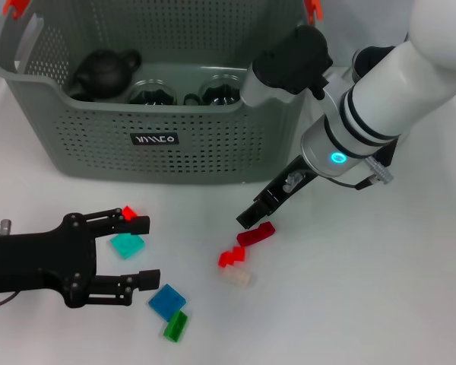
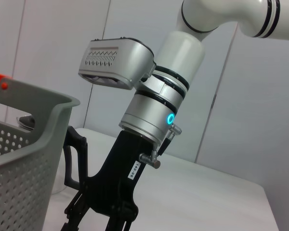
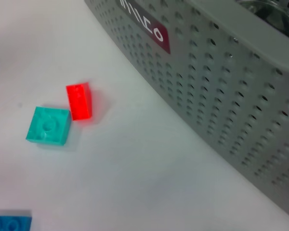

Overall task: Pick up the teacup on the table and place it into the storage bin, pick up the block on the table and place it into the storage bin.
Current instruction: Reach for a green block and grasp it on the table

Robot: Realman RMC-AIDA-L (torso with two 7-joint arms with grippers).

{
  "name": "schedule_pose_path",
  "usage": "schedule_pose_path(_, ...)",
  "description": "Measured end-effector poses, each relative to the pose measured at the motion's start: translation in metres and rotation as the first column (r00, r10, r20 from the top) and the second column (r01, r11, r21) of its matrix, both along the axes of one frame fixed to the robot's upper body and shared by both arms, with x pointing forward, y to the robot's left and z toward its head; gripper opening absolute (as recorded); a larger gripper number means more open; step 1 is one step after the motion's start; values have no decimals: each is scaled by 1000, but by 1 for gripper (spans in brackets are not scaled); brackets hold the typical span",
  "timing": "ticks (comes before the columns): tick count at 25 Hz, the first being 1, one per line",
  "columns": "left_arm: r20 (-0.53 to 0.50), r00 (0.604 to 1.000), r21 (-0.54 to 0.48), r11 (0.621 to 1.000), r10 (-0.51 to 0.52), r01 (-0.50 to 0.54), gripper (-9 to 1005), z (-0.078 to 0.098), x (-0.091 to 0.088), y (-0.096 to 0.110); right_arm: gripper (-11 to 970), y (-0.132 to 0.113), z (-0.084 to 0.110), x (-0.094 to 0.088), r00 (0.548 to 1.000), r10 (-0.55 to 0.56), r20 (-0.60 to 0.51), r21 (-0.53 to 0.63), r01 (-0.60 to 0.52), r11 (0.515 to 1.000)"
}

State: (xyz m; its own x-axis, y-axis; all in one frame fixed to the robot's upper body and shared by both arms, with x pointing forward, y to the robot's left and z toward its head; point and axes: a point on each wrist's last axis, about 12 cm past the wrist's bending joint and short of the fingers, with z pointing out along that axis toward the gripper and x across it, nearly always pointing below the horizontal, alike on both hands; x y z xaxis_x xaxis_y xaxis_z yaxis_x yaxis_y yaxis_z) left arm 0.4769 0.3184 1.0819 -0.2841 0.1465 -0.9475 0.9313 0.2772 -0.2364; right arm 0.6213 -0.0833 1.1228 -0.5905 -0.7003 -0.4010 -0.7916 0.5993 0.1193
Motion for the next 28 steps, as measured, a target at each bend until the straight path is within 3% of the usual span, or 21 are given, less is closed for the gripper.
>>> schedule_pose_path(6,-2,1000,-4,1000,1,-1,855,-1,-1,0,900,3,-3,0,1000,-3,10,13,3,1000)
schedule_pose_path(12,0,1000,-2,1000,3,-3,854,-1,0,0,736,2,-10,1,1000,-20,19,14,20,1000)
schedule_pose_path(28,0,1000,2,1000,6,-6,855,-2,1,-1,710,6,-17,-1,999,-12,52,17,11,1000)
